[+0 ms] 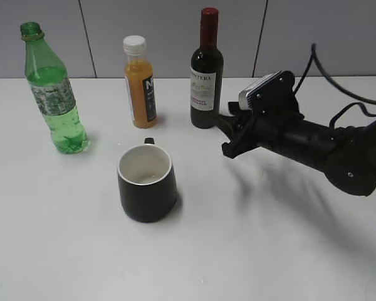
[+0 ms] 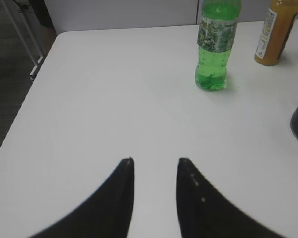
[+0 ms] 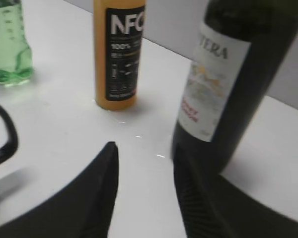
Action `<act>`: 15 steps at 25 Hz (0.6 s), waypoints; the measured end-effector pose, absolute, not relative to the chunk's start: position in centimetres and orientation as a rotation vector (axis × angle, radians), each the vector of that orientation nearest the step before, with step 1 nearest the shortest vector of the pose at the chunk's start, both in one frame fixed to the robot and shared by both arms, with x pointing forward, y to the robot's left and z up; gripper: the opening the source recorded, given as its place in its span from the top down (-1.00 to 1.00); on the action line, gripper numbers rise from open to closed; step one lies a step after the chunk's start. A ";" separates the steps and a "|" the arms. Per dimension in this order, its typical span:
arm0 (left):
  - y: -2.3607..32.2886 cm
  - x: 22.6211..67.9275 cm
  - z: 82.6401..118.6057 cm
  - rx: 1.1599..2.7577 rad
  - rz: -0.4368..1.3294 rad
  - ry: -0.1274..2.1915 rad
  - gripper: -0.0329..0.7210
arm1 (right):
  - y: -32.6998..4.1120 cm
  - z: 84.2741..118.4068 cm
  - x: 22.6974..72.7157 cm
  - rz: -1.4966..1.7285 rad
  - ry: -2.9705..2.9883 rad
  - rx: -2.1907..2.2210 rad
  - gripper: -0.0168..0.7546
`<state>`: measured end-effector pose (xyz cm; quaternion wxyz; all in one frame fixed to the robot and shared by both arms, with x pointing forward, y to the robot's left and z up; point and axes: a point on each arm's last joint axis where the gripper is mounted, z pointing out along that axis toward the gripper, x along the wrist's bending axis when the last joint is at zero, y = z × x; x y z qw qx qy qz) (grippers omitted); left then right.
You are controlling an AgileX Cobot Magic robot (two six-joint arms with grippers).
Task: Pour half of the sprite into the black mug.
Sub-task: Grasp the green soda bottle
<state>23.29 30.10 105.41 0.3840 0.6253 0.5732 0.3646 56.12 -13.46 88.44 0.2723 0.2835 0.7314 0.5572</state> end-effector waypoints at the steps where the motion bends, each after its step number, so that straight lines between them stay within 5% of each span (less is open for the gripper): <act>1: 30.1 23.3 105.4 1.594 0.929 1.461 0.30 | -13.7 89.0 56.3 1.462 1.952 0.787 0.06; 6: 30.1 23.3 105.4 1.594 0.929 1.461 0.30 | -16.2 91.5 57.2 1.180 1.837 0.976 -0.54; 15: 30.1 23.3 105.4 1.594 0.929 1.461 0.30 | -19.8 94.3 58.8 0.879 1.922 1.423 -0.58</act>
